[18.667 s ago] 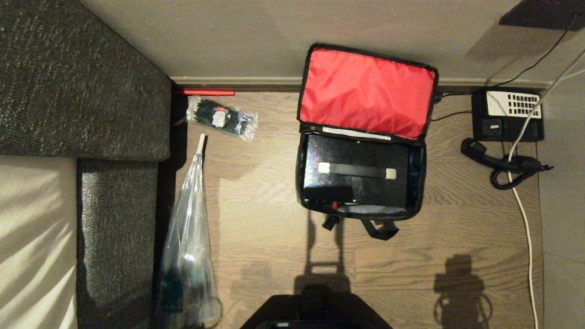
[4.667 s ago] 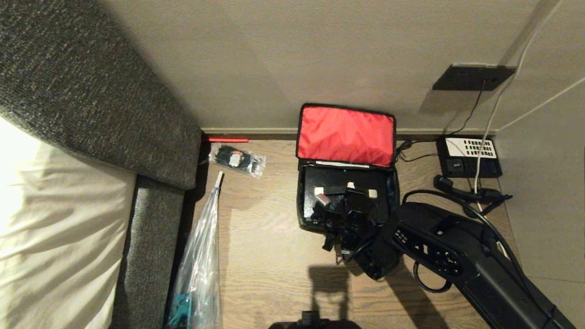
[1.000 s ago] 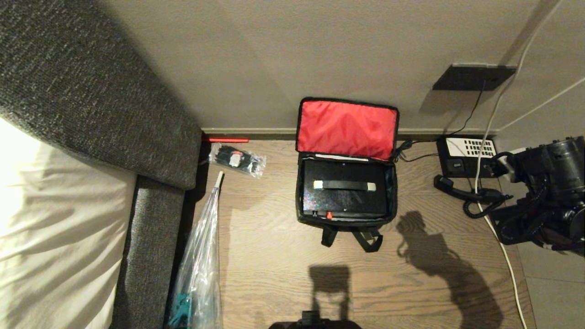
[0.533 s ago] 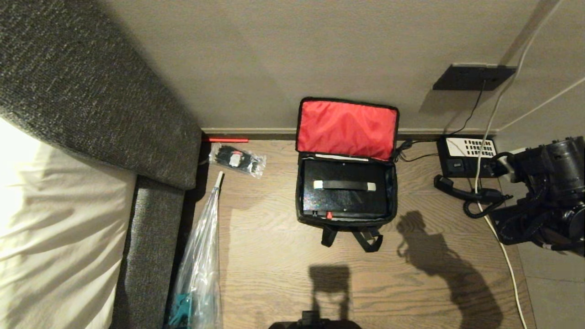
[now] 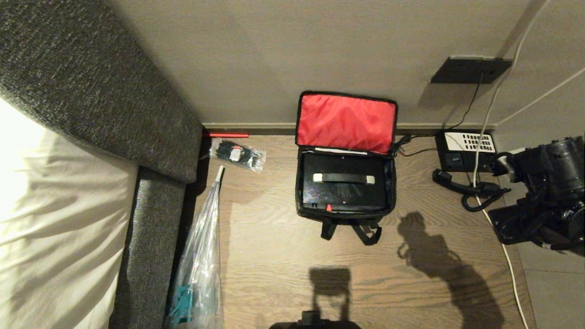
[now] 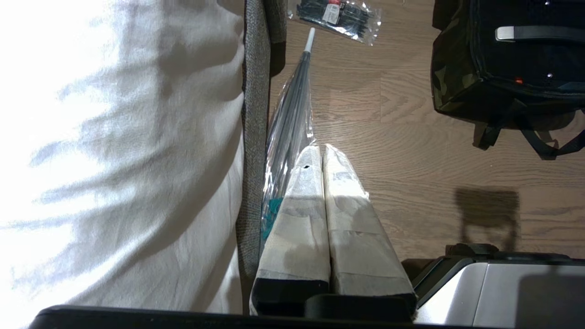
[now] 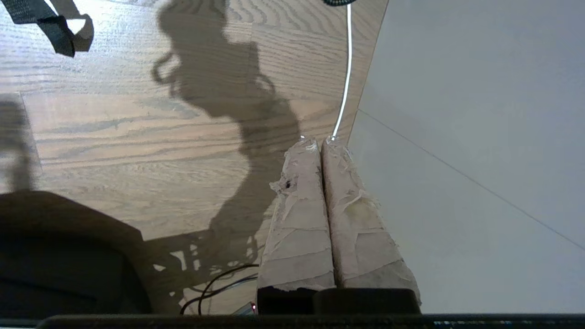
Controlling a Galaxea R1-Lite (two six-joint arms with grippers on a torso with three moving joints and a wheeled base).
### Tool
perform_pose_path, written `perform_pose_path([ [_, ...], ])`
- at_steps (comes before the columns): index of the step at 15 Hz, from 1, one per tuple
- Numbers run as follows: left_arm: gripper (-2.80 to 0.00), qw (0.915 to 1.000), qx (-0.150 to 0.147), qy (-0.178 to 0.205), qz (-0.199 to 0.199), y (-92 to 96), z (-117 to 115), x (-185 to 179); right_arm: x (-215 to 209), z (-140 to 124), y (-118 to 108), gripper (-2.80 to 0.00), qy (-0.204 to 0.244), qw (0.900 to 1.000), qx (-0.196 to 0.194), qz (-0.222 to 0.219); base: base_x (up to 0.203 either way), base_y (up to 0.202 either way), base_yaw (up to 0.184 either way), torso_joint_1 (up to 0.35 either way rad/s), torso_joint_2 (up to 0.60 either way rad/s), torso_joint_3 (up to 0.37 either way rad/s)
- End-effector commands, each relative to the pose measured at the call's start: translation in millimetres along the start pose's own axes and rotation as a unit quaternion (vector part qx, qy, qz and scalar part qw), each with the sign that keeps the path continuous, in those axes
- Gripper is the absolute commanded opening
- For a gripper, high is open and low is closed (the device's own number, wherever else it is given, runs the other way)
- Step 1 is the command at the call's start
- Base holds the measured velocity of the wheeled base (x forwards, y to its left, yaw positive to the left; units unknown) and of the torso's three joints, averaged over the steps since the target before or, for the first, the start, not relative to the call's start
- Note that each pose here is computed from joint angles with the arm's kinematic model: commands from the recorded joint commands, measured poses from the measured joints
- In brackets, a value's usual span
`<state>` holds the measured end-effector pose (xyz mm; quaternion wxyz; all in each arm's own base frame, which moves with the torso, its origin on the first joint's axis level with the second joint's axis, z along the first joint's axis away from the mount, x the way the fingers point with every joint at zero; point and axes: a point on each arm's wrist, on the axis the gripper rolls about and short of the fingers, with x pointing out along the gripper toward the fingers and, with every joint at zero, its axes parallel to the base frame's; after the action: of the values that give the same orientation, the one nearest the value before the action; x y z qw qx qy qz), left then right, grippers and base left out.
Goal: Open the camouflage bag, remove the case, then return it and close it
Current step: Grip the handle
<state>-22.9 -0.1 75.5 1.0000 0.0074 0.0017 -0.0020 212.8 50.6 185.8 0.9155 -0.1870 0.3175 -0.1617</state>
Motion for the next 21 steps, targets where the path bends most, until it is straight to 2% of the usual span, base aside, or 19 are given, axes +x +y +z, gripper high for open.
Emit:
perform_pose_path([
  [1,-2.8,1.0,0.0,0.0,0.0,0.0,0.0,0.0,0.2,-0.1,0.3,-2.8,0.0,1.0,-0.001,-0.001,0.0,0.0,0.0,0.0,0.0,0.0],
  [15,-2.8,1.0,-0.007,-0.002,0.0,0.1,0.0,0.1,0.0,-0.3,0.2,-2.8,0.0,1.0,-0.001,-0.001,0.0,0.0,0.0,0.0,0.0,0.003],
  [21,-2.8,1.0,-0.004,-0.002,0.001,0.1,0.2,0.1,1.1,-2.8,1.5,-2.8,0.004,1.0,-0.006,-0.001,0.0,0.0,0.0,0.001,0.0,0.13],
])
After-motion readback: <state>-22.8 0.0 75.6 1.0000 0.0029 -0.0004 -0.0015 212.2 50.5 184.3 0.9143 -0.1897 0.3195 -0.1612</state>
